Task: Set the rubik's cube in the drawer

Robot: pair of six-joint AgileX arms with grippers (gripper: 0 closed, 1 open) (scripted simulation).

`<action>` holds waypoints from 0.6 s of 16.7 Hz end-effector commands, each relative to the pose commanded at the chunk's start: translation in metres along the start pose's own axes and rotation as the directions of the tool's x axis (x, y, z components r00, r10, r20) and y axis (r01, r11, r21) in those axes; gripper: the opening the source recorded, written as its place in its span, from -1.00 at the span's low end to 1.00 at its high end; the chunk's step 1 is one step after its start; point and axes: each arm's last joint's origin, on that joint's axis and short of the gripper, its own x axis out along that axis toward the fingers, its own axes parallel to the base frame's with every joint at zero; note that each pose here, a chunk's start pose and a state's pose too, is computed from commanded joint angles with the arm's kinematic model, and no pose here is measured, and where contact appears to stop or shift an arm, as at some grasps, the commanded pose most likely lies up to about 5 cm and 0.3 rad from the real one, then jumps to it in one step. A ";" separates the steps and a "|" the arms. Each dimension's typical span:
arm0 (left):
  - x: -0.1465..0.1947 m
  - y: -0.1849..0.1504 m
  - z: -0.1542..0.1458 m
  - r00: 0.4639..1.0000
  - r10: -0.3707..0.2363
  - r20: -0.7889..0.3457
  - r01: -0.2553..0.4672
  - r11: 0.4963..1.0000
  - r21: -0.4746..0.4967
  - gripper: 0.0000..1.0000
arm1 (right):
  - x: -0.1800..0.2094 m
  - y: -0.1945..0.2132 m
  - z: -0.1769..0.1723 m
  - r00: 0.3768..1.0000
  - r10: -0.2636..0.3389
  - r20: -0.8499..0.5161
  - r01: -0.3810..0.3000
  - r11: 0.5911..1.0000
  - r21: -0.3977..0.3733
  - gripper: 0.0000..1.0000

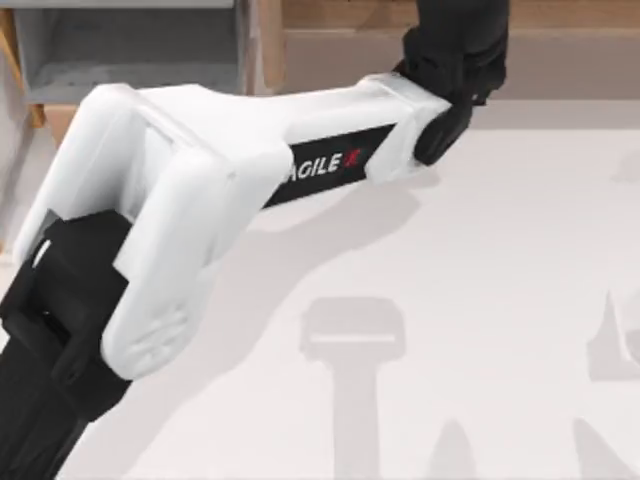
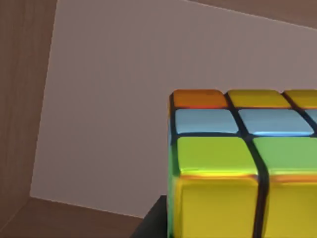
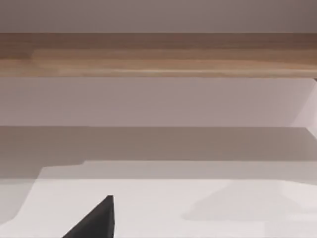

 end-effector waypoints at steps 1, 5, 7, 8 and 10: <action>-0.001 0.005 -0.012 0.999 0.010 -0.032 -0.008 0.999 0.044 -1.00 | 0.000 0.000 0.000 1.000 0.000 0.000 0.000 1.000 0.000 1.00; -0.008 0.019 -0.057 0.984 0.004 -0.179 0.032 0.979 0.202 -1.00 | 0.000 0.000 0.000 1.000 0.000 0.000 0.000 1.000 0.000 1.00; -0.008 0.021 -0.053 0.982 -0.004 -0.188 0.043 0.978 0.202 -1.00 | 0.000 0.000 0.000 1.000 0.000 0.000 0.000 1.000 0.000 1.00; -0.007 0.021 -0.052 0.982 -0.004 -0.187 0.043 0.979 0.201 -1.00 | 0.000 0.000 0.000 1.000 0.000 0.000 0.000 1.000 0.000 1.00; -0.007 0.021 -0.052 0.982 -0.004 -0.187 0.043 0.979 0.201 -1.00 | 0.000 0.000 0.000 1.000 0.000 0.000 0.000 1.000 0.000 1.00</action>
